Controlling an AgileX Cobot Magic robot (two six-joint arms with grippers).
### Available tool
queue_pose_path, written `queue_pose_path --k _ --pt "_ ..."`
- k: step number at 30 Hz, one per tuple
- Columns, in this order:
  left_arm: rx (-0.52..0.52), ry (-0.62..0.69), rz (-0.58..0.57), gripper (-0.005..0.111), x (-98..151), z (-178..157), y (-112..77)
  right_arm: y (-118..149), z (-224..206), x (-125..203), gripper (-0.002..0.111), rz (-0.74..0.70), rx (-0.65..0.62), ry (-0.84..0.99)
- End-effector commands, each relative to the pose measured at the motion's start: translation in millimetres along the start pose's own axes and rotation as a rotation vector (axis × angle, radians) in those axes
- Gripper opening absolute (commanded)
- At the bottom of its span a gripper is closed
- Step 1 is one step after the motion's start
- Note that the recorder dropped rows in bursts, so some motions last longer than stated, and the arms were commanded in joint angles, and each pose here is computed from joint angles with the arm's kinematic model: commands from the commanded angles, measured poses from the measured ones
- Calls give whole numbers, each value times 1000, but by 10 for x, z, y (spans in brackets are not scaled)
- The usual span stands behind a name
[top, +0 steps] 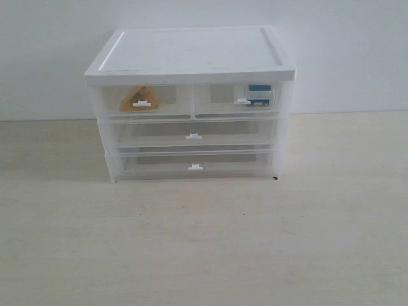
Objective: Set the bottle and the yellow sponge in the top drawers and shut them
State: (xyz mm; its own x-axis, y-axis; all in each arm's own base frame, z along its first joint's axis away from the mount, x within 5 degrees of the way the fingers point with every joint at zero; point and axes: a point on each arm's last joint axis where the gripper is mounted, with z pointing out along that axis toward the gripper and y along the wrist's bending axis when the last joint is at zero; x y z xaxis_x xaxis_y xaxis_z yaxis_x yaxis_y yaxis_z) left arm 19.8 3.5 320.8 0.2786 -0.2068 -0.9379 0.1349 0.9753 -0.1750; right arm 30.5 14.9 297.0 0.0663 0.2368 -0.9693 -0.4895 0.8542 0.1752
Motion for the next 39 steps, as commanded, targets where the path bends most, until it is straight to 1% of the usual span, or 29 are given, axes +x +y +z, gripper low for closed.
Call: queue_pose_path --k 1,5,6,8,9,10,11,13,17,18,19,20,21,23,26,30,33,36,39 --pt "2 6 -16 4 16 -2 3 -2 -6 5 0 -4 1 -4" --pt "7 7 -25 4 16 -2 -2 -2 -6 5 0 -4 1 -4" --pt "13 10 -13 4 20 -2 -7 -2 -6 5 0 -4 1 -4" --pt "42 18 44 4 28 -3 -34 -2 -6 5 0 -4 1 -4" --pt "77 21 101 4 33 -5 -64 -2 -6 5 0 -2 1 -4" --pt "92 22 109 4 35 -6 -78 -2 -6 5 0 -2 1 -4" --pt "99 28 154 4 73 1 -79 -2 -6 5 0 -2 1 -4" --pt "82 35 146 4 180 23 -49 -2 -6 5 0 -2 1 -4" --pt "47 44 116 4 513 65 21 -2 -6 8 0 -2 1 -1" --pt "20 73 117 4 719 67 68 -3 -6 12 0 -2 3 3" --pt "9 76 113 4 793 65 87 -3 -6 12 0 -2 3 3" --pt "-22 91 109 4 977 50 138 -3 -6 12 0 -2 3 3" --pt "-38 86 95 4 1012 45 155 -3 -6 12 0 -2 3 3" --pt "-64 160 131 4 1078 35 176 -3 -6 12 0 -2 3 3" --pt "-102 209 194 4 1118 25 204 -3 -6 12 0 -2 3 3" --pt "-157 285 213 4 1182 4 243 -3 -6 12 0 -2 3 3" --pt "-192 364 246 4 1244 -23 274 -3 -6 12 0 -2 3 3" --pt "-214 497 290 4 1343 -76 311 -3 -6 12 0 -2 3 3" --pt "-214 497 287 4 1344 -76 311 -3 -6 12 0 -2 3 3"
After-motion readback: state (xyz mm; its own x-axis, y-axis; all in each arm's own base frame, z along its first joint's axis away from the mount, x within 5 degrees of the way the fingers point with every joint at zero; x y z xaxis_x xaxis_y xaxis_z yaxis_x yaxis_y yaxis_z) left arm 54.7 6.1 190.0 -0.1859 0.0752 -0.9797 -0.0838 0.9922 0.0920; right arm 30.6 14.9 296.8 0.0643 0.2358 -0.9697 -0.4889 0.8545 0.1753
